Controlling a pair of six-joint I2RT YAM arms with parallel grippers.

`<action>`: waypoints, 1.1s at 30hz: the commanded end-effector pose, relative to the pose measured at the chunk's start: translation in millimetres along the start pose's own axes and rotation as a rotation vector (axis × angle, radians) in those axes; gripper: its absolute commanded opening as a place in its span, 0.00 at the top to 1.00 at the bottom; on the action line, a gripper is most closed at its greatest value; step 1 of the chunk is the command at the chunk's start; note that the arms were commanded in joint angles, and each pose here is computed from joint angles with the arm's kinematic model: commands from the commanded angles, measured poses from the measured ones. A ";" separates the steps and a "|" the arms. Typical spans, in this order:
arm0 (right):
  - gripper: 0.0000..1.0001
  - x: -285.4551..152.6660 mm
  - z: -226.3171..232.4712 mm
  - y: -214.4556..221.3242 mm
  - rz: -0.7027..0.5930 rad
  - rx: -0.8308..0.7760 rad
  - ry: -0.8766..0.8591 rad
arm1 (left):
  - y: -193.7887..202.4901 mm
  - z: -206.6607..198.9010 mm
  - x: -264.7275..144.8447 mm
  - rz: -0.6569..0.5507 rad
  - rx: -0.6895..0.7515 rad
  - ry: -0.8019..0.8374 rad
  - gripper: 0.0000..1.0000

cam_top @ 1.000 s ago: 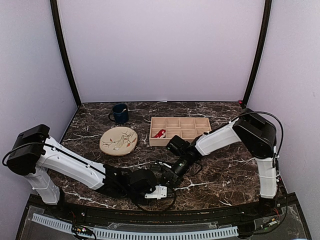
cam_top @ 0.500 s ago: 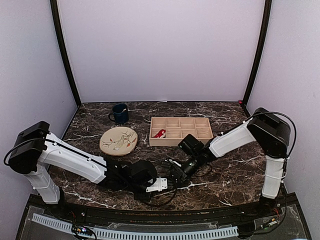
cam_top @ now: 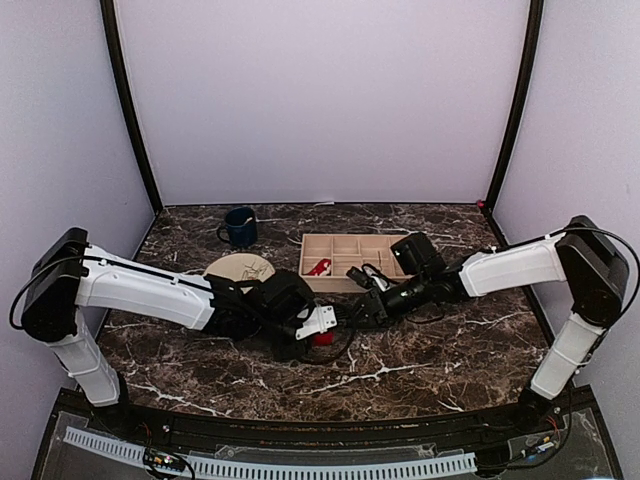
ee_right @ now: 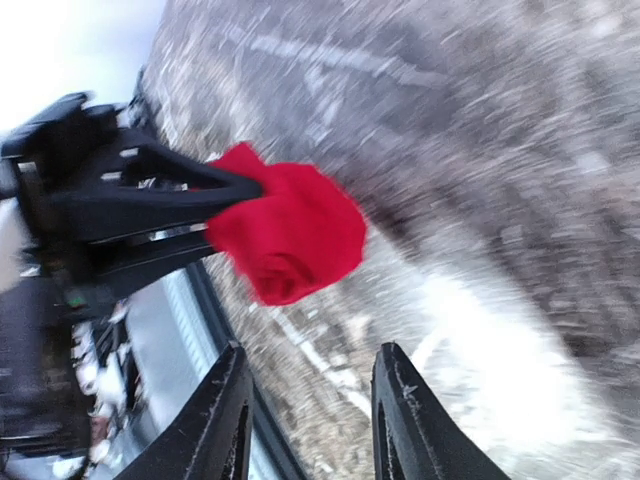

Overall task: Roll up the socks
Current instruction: Pick up the sock from the center of the board, then place the sock in the storage box.

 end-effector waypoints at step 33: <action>0.62 -101.9 -70.6 -37.6 -0.426 -0.015 0.529 | -142.5 205.0 45.0 -0.231 -0.001 -0.332 1.00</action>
Point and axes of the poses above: each gripper's point midway between its finger pads, its own x axis out along the fingers, its own z axis along the line the jaws close on, y = z × x, the point moved 3 cm from there along -x, back along the fingers, and after that the axes turned 4 degrees about -x, right-handed, at the moved point
